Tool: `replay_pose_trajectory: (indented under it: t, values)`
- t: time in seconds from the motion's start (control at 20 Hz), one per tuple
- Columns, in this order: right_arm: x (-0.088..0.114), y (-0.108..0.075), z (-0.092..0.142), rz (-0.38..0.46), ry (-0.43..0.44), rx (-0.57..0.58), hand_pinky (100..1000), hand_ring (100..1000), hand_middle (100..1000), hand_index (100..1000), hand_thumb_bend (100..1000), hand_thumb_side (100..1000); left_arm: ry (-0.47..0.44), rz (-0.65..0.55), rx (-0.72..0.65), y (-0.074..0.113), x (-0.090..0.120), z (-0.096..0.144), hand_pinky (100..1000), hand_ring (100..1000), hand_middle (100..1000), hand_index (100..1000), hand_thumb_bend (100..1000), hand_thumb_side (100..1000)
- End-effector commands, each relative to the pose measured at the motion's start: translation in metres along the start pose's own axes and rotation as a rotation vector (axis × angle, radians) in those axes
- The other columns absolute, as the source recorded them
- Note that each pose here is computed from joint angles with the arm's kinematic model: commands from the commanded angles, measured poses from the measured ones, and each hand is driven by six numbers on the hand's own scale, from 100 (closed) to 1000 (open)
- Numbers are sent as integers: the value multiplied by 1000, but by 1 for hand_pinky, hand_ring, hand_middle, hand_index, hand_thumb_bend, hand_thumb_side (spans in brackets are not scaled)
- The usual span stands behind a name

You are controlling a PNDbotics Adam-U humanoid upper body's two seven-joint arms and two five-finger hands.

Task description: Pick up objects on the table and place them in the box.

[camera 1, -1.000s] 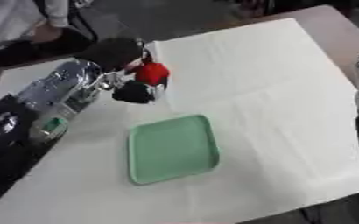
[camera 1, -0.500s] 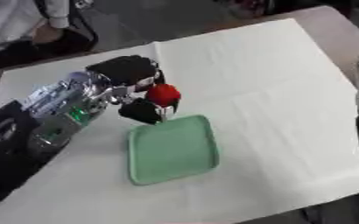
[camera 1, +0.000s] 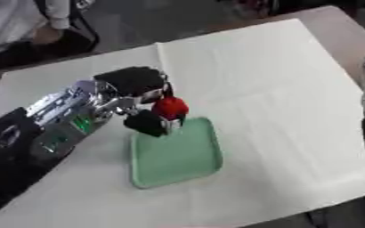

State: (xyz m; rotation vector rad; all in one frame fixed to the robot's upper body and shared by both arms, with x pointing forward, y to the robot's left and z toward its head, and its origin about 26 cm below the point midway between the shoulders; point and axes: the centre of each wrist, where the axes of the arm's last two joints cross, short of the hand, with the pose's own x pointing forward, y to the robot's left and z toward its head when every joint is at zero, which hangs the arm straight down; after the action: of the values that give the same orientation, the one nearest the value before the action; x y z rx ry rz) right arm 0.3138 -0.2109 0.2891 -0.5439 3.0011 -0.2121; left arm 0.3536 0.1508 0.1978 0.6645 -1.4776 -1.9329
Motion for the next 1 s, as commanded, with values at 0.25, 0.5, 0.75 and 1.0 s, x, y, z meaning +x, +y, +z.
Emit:
replay_pose_trajectory:
  t: [0.25,0.5,0.75,1.0]
  values:
    - [4,-3,-7,21,-26,7,209,367,421,475,100,502,-9,-21,-42,1,-4,13,100,100,100,364,100,660]
    - [4,-4,-7,28,-29,1,209,367,421,475,100,503,17,-20,-72,-9,-10,25,100,100,100,363,100,660]
    - [5,-5,-8,36,-32,-5,209,368,422,475,100,503,46,-4,-106,-24,-18,34,100,100,100,360,100,660]
    - [4,-4,-8,38,-33,-9,209,367,421,475,100,503,51,15,-119,-38,-22,37,100,100,100,360,100,660]
